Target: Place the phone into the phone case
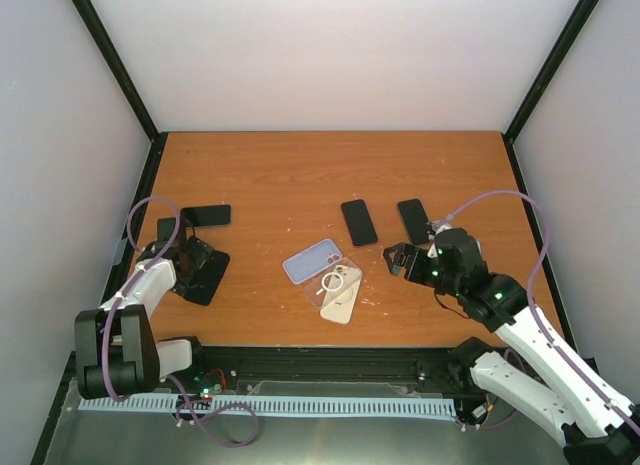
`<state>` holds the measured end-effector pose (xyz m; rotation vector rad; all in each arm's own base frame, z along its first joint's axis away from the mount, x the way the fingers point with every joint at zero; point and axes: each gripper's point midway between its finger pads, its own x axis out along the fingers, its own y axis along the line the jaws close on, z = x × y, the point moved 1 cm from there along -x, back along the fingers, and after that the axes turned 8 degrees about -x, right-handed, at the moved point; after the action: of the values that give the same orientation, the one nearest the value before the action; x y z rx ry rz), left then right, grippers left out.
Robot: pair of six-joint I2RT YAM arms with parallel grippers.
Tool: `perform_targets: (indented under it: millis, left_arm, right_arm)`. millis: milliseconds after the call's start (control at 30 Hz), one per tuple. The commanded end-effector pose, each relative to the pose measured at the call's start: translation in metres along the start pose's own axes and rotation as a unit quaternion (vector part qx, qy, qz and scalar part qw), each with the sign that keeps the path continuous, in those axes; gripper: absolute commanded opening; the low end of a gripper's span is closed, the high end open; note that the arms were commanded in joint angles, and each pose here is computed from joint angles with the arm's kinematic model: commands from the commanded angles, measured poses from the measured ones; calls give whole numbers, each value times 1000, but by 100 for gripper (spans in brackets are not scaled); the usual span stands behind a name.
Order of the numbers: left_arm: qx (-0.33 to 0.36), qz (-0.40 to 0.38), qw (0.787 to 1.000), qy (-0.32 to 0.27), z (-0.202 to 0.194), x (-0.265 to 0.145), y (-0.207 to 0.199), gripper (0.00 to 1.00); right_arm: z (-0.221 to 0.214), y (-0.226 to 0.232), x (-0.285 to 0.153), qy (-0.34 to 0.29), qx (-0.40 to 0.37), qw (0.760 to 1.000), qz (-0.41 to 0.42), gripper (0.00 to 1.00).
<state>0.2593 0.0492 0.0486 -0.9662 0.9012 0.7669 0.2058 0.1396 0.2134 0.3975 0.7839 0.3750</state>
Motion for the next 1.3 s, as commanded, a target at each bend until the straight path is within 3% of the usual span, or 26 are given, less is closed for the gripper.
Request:
perform_targets:
  millis: [0, 200, 433, 633, 867, 1067, 1167, 1267]
  left_arm:
    - [6, -37, 999, 28, -11, 0, -8, 100]
    - [10, -104, 990, 93, -43, -4, -18, 100]
    - [15, -140, 980, 140, -77, -18, -25, 99]
    - [42, -174, 973, 148, -87, -43, -44, 99]
    - [66, -167, 977, 114, -77, -49, -45, 99]
    - [154, -132, 978, 55, -60, -51, -63, 86]
    - [203, -109, 971, 60, -69, -54, -75, 87]
    - [244, -85, 965, 53, -78, -55, -82, 96]
  right_arm:
    - [-8, -9, 19, 14, 29, 999, -14, 98]
    - [35, -39, 32, -40, -59, 985, -157, 98]
    - [66, -66, 62, -24, -155, 948, -276, 96]
    - [50, -62, 107, 42, -166, 954, -246, 86]
    - [49, -46, 142, 66, -162, 964, -201, 77]
    - [58, -35, 169, 82, -178, 962, -189, 74]
    - [66, -31, 182, 83, -195, 959, -188, 75]
    - [71, -28, 197, 93, -216, 954, -185, 78]
